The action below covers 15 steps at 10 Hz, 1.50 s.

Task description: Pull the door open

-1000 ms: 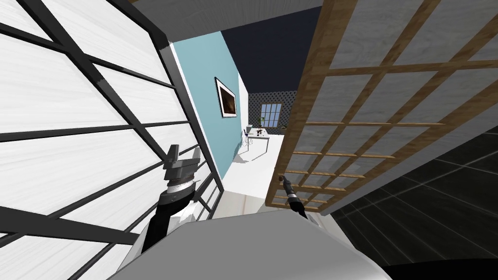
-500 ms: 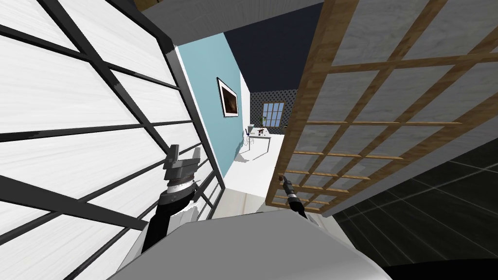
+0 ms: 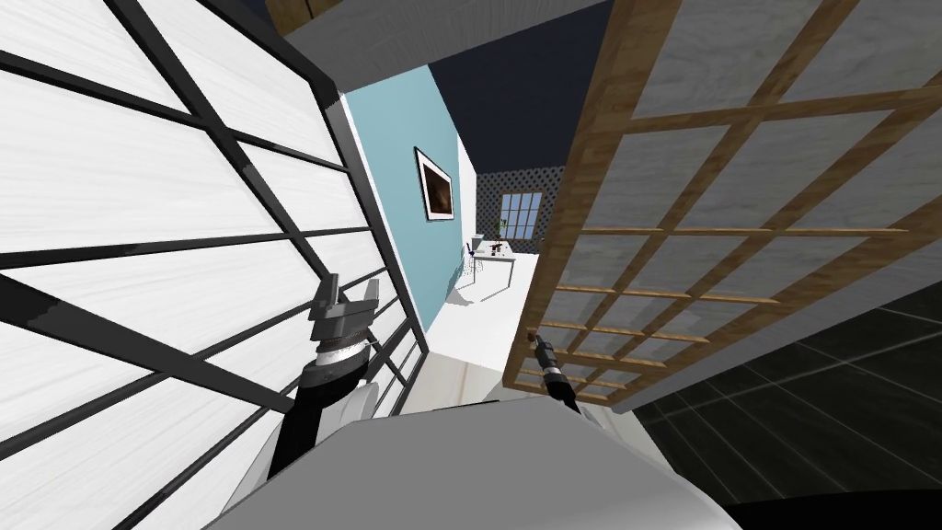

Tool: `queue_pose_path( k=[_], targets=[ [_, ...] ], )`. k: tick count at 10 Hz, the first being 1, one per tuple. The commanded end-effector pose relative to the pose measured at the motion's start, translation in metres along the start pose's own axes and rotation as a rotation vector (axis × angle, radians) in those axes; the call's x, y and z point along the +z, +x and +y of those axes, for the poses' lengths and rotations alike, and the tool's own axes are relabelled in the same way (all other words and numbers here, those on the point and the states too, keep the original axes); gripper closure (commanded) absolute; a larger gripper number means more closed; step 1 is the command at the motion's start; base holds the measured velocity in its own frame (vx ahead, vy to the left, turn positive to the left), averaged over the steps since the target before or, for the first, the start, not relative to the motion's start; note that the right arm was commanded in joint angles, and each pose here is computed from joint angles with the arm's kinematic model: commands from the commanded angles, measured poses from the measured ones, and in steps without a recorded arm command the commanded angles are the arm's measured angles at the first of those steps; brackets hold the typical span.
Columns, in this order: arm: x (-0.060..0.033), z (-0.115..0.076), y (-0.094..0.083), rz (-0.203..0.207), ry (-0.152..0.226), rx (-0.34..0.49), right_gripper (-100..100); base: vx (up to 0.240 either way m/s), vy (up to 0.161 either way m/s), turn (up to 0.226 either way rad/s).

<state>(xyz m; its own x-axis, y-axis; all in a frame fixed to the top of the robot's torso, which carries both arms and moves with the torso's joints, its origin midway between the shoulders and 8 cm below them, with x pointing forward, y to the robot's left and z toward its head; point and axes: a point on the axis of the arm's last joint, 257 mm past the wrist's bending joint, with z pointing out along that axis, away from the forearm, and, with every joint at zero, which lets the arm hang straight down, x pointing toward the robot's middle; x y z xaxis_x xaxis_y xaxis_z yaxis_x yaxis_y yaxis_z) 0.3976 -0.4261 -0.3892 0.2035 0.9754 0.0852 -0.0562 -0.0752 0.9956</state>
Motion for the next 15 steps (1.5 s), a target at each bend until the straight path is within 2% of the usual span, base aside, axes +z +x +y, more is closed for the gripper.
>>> queue_pose_path(
  k=[1, 2, 7, 8, 10, 11, 15],
  targets=[
    [0.0066, 0.006, 0.009, 0.015, -0.021, 0.038, 100, -0.034, -0.013, 0.035],
    [0.0016, 0.001, 0.001, -0.01, -0.002, 0.074, -100, -0.036, -0.023, 0.023],
    [0.0062, 0.0, 0.006, -0.035, -0.012, 0.258, -100, -0.074, 0.009, 0.053],
    [0.0062, 0.0, 0.006, -0.035, -0.012, 0.266, -100, -0.049, -0.014, 0.028],
    [0.0087, 0.0, 0.009, -0.049, -0.019, 0.36, -100, -0.059, -0.018, 0.054],
    [0.0087, 0.0, 0.009, -0.049, -0.019, 0.371, -100, -0.06, -0.014, 0.025],
    [0.0127, -0.002, 0.014, -0.071, -0.031, 0.537, -100, -0.059, -0.006, 0.045]
  ],
)
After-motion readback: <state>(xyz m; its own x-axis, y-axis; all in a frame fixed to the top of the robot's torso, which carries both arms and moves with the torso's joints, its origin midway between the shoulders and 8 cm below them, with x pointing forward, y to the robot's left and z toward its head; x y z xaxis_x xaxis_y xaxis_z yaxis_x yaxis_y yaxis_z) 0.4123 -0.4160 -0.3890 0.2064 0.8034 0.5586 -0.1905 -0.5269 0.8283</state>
